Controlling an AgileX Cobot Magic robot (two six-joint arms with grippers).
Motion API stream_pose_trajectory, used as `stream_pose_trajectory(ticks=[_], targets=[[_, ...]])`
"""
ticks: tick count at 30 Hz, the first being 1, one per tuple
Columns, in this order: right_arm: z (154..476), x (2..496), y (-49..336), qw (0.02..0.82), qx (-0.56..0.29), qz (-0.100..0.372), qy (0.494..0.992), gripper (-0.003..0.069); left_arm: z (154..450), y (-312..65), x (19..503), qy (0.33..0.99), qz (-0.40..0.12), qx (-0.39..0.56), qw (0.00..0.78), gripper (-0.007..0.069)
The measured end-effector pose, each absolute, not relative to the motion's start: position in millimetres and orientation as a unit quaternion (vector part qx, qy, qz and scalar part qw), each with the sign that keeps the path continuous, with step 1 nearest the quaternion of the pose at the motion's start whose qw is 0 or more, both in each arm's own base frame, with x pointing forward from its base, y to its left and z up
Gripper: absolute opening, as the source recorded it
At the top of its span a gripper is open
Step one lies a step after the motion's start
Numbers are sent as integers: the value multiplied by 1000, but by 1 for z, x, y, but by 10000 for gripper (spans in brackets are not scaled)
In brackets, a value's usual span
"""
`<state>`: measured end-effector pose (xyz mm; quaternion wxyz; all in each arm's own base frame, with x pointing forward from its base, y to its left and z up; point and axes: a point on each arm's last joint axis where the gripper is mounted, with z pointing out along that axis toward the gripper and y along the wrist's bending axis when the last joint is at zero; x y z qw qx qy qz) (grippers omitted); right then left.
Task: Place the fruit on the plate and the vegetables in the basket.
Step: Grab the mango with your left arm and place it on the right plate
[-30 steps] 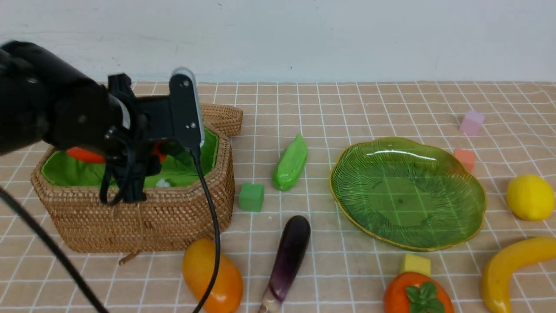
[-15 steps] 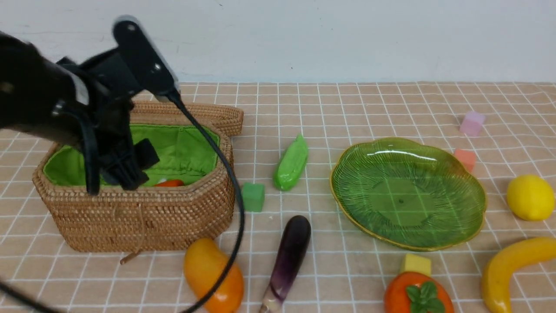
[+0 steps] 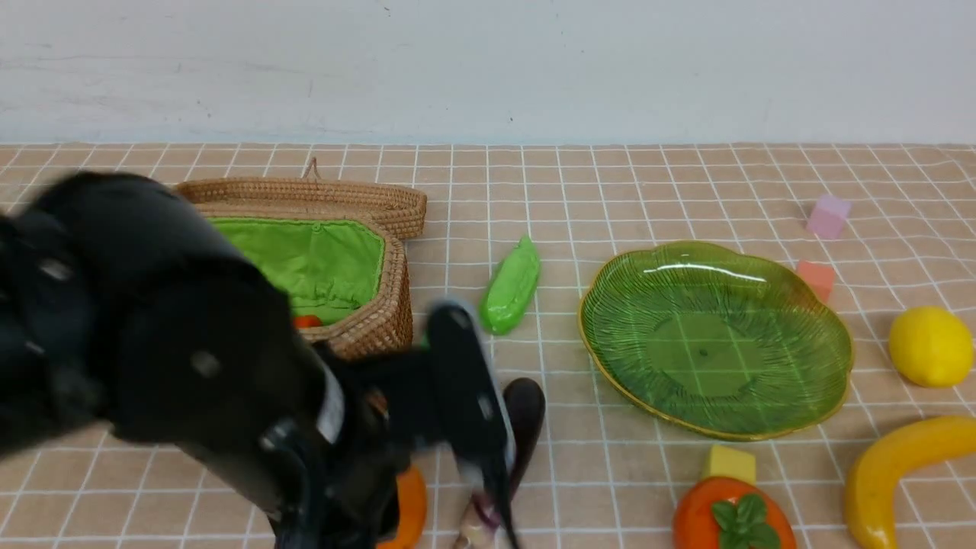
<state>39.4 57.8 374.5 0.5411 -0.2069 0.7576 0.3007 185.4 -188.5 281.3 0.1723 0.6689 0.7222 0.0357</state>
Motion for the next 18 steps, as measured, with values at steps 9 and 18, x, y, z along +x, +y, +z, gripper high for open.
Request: stream_pose_trajectory(ticks=[9, 18], targets=[[372, 37, 59, 525, -218, 304, 765, 141, 238, -186, 234, 654, 108, 737, 135, 552], [370, 36, 60, 515, -225, 304, 769, 141, 205, -196, 259, 576, 123, 795, 146, 646]])
